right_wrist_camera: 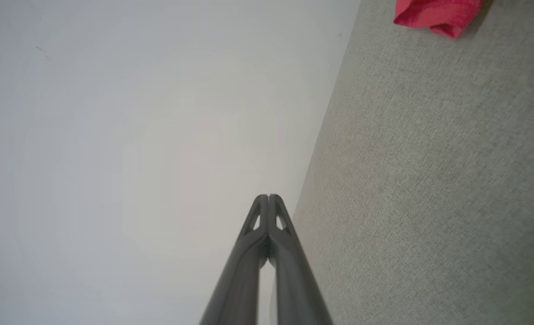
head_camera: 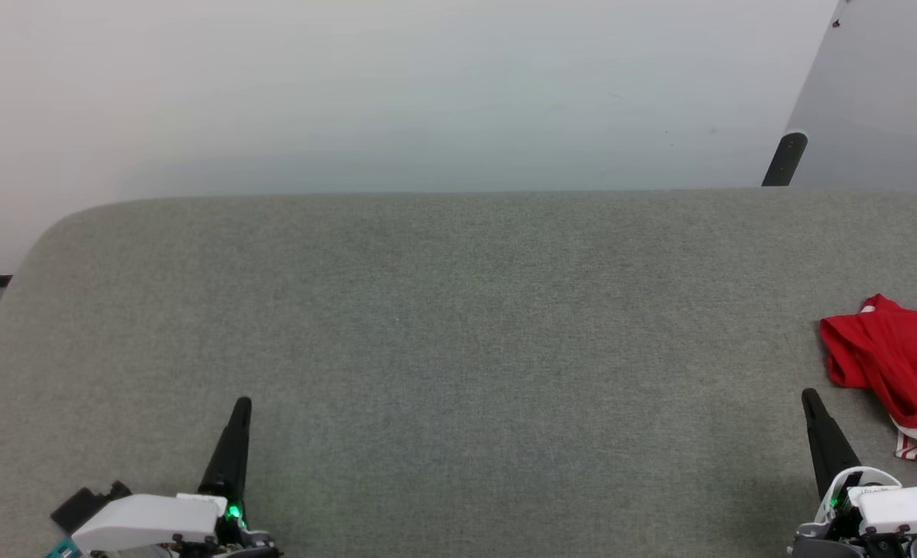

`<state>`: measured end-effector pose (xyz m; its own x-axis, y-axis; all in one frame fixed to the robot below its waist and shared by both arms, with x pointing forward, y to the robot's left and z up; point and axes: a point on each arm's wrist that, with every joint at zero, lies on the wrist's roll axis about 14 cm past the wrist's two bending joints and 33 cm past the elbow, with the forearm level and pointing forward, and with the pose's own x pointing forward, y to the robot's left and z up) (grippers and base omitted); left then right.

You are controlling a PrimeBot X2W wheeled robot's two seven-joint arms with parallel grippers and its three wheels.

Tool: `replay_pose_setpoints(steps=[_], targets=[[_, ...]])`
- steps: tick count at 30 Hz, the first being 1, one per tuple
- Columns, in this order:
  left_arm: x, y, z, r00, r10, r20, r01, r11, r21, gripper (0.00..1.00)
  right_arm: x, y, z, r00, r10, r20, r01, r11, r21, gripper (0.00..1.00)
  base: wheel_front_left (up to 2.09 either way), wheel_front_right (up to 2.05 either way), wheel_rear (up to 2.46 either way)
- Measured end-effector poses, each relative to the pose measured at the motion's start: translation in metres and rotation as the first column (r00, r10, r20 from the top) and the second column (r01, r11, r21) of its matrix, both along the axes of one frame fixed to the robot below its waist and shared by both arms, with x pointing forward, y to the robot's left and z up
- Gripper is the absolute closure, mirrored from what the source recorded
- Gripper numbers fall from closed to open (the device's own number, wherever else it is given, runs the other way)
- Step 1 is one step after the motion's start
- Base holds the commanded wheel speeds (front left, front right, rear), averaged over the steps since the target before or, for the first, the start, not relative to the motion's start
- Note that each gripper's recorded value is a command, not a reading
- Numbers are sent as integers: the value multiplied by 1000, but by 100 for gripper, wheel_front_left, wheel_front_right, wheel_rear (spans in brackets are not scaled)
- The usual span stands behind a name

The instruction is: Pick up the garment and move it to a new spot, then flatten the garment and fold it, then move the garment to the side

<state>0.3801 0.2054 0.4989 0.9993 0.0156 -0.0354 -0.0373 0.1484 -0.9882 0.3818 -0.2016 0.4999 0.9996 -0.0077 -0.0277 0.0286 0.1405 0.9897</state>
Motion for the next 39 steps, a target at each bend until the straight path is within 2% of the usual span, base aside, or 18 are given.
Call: replay_pose_setpoints(steps=[22, 39], targets=[[7, -6, 5, 1000, -11, 25, 14, 988, -152, 100, 5, 1, 3, 1000, 3, 16, -6, 990, 141, 100, 0, 0, 0], [8, -6, 5, 1000, -10, 26, 14, 988, -152, 100, 7, 1, 6, 1000, 4, 23, -7, 990, 141, 100, 0, 0, 0]])
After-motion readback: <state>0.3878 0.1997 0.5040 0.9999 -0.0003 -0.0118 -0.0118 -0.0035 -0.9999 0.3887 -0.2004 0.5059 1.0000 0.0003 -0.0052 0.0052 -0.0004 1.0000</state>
